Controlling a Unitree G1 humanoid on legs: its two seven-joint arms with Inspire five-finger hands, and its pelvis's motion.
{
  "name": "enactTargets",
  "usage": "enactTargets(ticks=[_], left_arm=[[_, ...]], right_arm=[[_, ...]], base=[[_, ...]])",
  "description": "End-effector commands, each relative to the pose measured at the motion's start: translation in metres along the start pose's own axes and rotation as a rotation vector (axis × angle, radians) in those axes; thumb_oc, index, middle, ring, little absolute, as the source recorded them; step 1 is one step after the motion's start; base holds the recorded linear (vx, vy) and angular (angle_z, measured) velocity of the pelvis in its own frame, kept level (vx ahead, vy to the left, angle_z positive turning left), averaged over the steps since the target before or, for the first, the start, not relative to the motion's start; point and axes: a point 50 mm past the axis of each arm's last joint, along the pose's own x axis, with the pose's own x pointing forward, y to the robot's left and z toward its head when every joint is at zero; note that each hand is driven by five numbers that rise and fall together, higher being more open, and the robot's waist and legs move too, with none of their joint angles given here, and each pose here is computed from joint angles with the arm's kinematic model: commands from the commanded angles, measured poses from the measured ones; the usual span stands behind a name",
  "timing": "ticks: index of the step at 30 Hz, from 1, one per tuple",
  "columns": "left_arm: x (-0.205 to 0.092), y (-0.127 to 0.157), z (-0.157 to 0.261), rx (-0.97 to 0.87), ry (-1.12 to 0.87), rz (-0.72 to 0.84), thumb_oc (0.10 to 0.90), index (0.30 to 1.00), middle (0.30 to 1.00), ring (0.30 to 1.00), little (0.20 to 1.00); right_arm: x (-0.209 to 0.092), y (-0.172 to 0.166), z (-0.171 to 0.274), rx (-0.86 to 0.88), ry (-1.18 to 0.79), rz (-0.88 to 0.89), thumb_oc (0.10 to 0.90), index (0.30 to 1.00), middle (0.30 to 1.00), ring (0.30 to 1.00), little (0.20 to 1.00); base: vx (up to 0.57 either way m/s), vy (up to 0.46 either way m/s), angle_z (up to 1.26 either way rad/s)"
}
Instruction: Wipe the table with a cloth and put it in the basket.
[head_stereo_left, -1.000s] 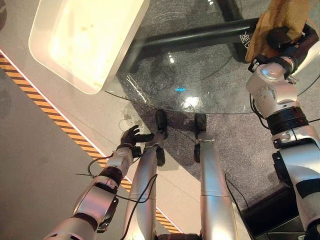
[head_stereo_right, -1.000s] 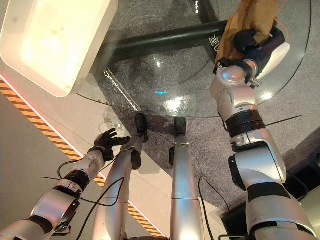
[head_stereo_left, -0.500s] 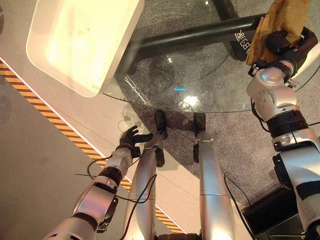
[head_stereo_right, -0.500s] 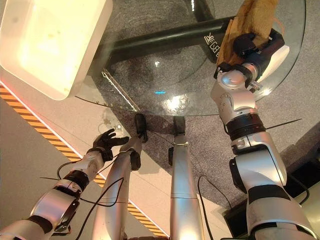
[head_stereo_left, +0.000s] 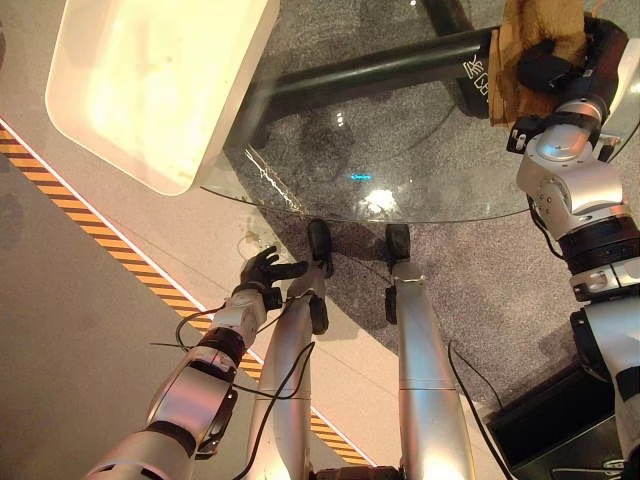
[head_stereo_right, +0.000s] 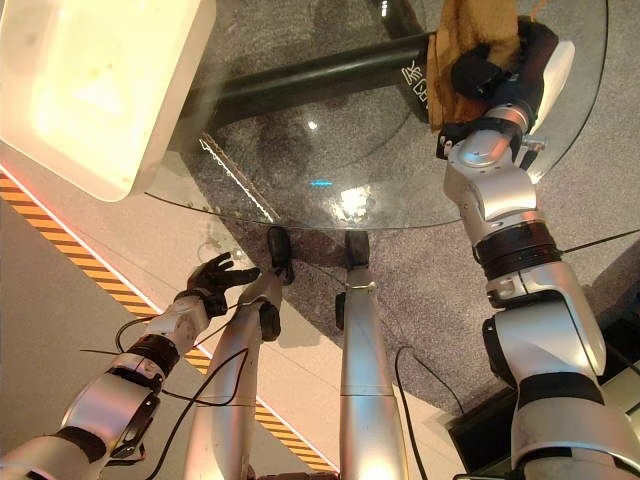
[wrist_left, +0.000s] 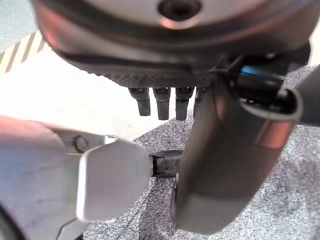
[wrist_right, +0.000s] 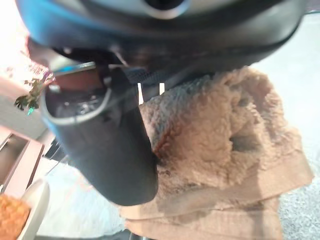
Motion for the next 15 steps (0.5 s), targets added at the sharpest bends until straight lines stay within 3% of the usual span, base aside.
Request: enactTargets(ticks=[1,15], left_arm=[[0.0,0.013,-0.013,0.005,0.052,0.031,0.8,0.9,0.9,0.9,0.9],[-0.002,0.008,-0.017,0.023,0.02,0.009,0.8,0.9,0.9,0.9,0.9]], right_arm=[[-0.045,0.066,0.051,0.027,-0.202,0.393,0.1,0.3,0.3,0.3,0.2],[-0.09,0.111,0.034,-0.075,-0.196,0.669,0.1,0.3,0.3,0.3,0.2]], base=[[0.0,0.0,0.0],[-0.03,-0.006,0.05]])
